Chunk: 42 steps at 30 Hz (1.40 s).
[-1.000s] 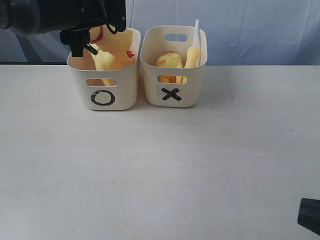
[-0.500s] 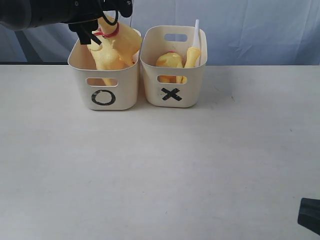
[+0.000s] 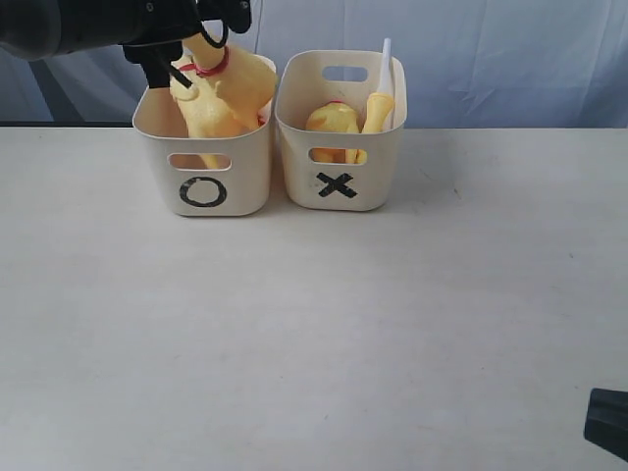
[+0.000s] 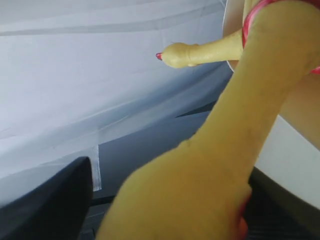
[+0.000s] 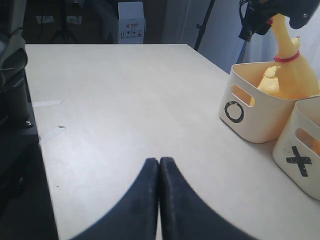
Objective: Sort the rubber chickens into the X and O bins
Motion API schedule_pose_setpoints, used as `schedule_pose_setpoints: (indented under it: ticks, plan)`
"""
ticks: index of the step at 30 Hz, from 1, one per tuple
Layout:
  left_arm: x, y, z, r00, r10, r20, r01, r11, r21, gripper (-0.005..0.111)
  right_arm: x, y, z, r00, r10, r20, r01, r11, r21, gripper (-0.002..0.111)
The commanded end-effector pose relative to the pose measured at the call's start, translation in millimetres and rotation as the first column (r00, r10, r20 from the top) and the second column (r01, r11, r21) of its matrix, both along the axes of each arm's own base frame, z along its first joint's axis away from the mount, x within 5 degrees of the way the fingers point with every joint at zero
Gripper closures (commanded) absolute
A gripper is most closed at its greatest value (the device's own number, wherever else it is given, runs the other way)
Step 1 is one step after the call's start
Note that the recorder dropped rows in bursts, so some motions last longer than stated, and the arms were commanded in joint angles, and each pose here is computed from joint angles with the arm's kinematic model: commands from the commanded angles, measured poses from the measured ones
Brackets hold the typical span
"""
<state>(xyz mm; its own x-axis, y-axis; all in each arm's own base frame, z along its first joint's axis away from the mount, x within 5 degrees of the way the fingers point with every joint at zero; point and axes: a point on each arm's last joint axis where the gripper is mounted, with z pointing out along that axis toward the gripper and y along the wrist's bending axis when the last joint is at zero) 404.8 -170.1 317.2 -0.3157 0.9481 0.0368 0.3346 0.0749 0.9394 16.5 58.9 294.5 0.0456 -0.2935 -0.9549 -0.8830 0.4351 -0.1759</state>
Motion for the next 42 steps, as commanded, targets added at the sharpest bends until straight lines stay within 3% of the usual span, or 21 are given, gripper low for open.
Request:
schedule_pose_setpoints:
  ticks: [1, 7, 13, 25, 42]
  plan:
    - [-7.5, 6.5, 18.4, 0.998, 0.039, 0.040, -0.038, 0.999, -0.012, 0.035, 0.0, -0.2, -1.2, 1.000, -0.006, -0.004, 0.006, 1.000, 0.009, 0.108]
    - [-21.2, 13.0, 42.5, 0.997, 0.044, 0.065, -0.037, 0.994, -0.098, 0.035, 0.1, -0.2, -0.9, 1.000, -0.008, -0.003, 0.008, 1.000, 0.013, 0.108]
    - [-19.8, 3.7, 28.4, 1.000, -0.007, -0.024, 0.002, 0.981, -0.192, 0.035, 0.1, -0.2, -0.9, 1.000, -0.008, -0.003, 0.008, 1.000, 0.013, 0.108]
    - [-27.1, 13.5, 31.9, 0.995, 0.082, -0.059, -0.091, 0.980, -0.175, 0.035, 0.1, -0.2, -0.9, 1.000, -0.008, -0.003, 0.008, 1.000, 0.013, 0.108]
    - [-49.3, 26.5, 65.5, 0.994, 0.107, -0.024, -0.109, 0.958, -0.264, 0.035, 0.1, -0.2, -0.9, 1.000, -0.008, -0.003, 0.008, 1.000, 0.013, 0.108]
